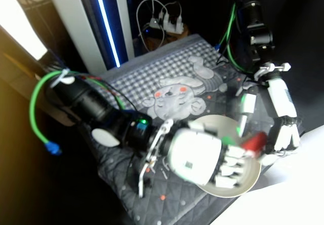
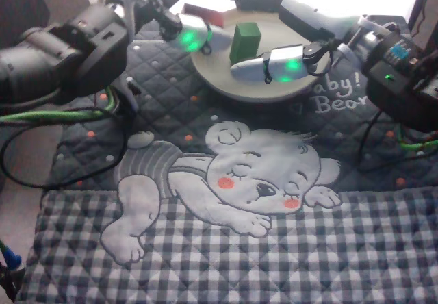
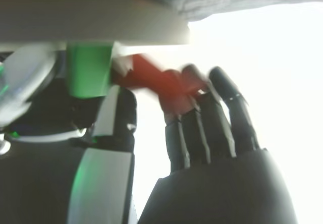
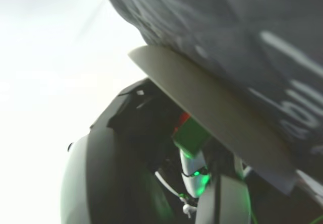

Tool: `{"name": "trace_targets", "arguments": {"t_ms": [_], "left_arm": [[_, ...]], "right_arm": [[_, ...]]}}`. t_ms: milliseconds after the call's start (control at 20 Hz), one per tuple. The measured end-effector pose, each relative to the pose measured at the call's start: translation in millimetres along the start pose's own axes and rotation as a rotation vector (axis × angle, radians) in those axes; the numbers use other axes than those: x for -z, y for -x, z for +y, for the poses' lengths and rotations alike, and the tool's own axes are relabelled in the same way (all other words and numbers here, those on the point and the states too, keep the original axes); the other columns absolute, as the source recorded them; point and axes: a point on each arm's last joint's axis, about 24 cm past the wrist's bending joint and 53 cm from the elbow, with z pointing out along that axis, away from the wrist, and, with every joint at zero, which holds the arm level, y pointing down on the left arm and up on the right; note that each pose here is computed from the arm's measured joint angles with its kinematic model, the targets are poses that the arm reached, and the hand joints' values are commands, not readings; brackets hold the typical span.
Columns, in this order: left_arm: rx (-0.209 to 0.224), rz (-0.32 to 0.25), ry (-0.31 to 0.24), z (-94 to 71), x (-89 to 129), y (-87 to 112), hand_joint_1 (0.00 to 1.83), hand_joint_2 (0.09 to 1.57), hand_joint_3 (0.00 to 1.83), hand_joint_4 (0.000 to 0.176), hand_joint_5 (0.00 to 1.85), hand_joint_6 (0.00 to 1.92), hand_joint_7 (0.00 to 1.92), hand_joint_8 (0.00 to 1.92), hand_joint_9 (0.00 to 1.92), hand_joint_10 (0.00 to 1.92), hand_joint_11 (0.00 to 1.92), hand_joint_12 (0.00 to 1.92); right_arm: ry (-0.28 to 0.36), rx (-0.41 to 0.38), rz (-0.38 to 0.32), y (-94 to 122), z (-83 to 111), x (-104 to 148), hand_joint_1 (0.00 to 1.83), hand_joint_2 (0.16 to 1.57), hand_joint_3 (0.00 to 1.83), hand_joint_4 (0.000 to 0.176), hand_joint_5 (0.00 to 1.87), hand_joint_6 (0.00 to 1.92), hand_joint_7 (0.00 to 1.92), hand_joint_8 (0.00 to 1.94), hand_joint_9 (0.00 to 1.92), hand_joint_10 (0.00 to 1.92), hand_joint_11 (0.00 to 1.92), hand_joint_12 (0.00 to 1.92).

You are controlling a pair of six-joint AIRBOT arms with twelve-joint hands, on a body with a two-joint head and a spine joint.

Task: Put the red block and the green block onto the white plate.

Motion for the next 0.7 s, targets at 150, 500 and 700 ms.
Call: {"name": "trace_targets", "arguments": {"t_ms": [150,500,700], "left_arm": [[0.008,0.0,-0.039,-2.3,31.7,9.4,1.05,0.92,0.0,0.066,0.26,0.0,0.23,0.0,0.24,0.0,0.0,0.71],[-0.007,-0.017,-0.247,-40.1,152.8,14.4,1.08,0.93,0.0,0.049,0.2,0.0,0.16,0.01,0.14,0.01,0.0,0.42],[0.052,-0.104,-0.314,-50.9,218.2,31.2,0.98,0.94,0.0,0.04,0.15,0.01,0.16,0.01,0.18,0.01,0.02,0.44]], "right_arm": [[0.099,0.0,-0.033,34.6,31.6,20.5,0.67,0.87,0.0,0.174,0.07,0.0,0.19,0.0,0.14,0.0,0.0,0.39],[0.186,-0.009,0.038,24.5,46.9,135.6,0.72,0.81,0.0,0.176,0.1,0.02,0.16,0.0,0.05,0.0,0.0,0.0],[0.167,-0.051,-0.033,41.5,40.2,198.6,0.81,0.77,0.0,0.176,0.11,0.0,0.2,0.01,0.11,0.02,0.03,0.01]]}}
